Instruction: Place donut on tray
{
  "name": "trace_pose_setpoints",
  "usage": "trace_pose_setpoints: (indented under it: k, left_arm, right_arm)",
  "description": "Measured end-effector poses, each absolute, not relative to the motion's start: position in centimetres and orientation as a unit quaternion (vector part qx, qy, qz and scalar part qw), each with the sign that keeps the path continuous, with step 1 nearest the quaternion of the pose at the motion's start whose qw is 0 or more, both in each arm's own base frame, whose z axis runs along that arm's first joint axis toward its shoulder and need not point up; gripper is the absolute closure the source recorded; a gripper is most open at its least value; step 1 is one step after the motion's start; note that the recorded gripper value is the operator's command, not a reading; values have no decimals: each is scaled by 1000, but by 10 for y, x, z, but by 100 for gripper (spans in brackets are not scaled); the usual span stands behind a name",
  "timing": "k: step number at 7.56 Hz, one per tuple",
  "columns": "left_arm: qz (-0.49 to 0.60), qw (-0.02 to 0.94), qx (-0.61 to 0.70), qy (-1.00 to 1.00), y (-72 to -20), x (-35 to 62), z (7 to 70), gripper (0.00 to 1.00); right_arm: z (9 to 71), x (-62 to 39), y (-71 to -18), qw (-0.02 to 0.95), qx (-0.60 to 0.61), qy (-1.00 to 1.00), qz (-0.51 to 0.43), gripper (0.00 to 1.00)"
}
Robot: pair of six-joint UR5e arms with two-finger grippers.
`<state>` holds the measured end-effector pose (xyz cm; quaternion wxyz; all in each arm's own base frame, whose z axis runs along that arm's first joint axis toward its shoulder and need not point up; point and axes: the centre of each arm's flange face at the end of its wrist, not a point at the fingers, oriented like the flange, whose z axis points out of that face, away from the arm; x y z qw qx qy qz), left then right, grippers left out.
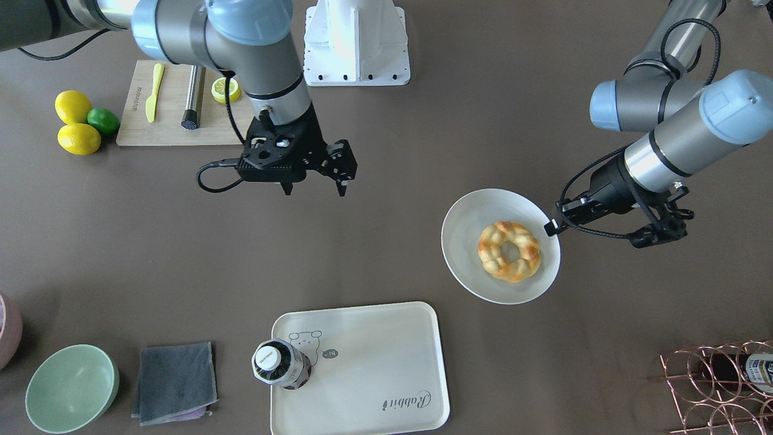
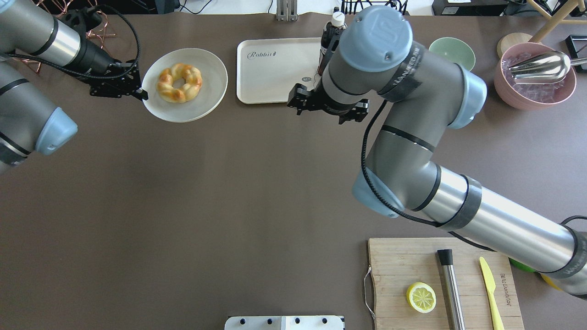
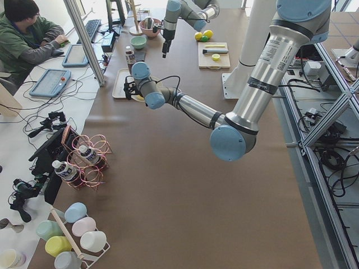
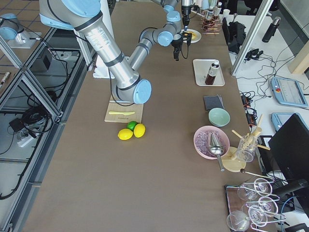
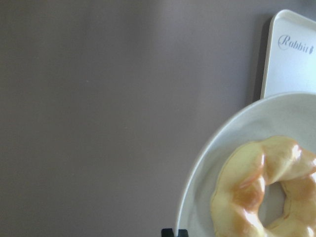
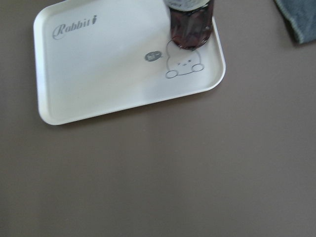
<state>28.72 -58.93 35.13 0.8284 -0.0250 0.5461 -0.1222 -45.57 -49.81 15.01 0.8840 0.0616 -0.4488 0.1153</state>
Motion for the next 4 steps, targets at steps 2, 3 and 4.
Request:
trace_pose_setpoints:
  k: [2, 3, 4]
  left_arm:
    - [-169, 832, -14, 528, -632, 346, 316, 100]
    - [-196, 836, -3, 513, -655, 379, 300, 100]
    - [-224, 838, 4, 498, -676, 410, 284, 100]
  right_arm:
    - [218, -390, -534, 901, 70, -425, 58, 0]
    - [248, -358, -549, 905, 71, -418, 30, 0]
    - [283, -322, -562, 910, 75, -407, 0, 0]
